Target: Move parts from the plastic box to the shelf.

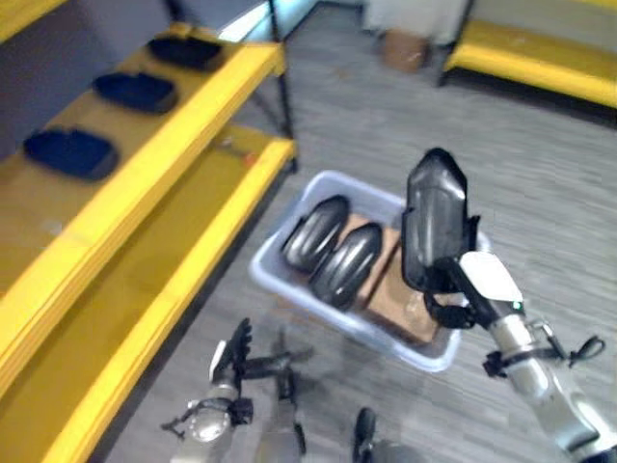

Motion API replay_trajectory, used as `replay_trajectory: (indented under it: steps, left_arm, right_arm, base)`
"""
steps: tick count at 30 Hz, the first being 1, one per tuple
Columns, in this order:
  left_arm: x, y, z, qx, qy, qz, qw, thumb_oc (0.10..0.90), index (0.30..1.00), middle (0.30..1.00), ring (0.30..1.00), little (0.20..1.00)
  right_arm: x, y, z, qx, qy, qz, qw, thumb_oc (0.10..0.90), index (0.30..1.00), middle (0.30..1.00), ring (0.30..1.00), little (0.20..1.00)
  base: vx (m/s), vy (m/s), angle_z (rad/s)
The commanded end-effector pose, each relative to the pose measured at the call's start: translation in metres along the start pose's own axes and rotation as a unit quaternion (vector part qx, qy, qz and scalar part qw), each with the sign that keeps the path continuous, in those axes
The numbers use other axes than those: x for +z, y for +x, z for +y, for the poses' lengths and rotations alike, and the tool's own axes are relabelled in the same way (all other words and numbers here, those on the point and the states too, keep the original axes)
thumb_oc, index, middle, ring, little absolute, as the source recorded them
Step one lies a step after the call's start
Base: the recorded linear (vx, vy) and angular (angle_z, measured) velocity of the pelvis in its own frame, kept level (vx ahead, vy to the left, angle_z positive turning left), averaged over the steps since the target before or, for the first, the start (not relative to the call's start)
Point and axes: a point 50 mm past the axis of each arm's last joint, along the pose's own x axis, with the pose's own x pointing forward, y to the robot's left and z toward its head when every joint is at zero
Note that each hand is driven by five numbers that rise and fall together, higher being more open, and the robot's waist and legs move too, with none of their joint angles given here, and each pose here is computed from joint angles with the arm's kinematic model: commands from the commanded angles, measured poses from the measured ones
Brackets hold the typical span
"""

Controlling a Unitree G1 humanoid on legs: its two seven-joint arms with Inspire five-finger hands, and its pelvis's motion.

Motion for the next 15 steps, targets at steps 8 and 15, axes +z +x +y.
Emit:
replay_trajectory:
  steps: [8, 15]
  left_arm:
    - [0.066, 0.015, -0.006, -0.029, 0.009, -0.142, 0.989, 0.900, 1.000, 1.000, 1.000, 1.000]
    - [0.057, 0.009, 0.016, 0.008, 0.011, -0.131, 0.991, 0.900, 1.000, 1.000, 1.000, 1.000]
  right_arm:
    - [0.013, 0.000, -0.048, -0.163, 0.001, -0.037, 0.986, 0.400, 0.300, 0.300, 0.300, 0.300]
    - [0.025, 0.011, -0.047, -0.147, -0.011, -0.066, 0.987, 0.400, 0.300, 0.300, 0.300, 0.300]
  base:
    - [0.05, 0.199, 0.37]
    - [0.04, 0.156, -0.11]
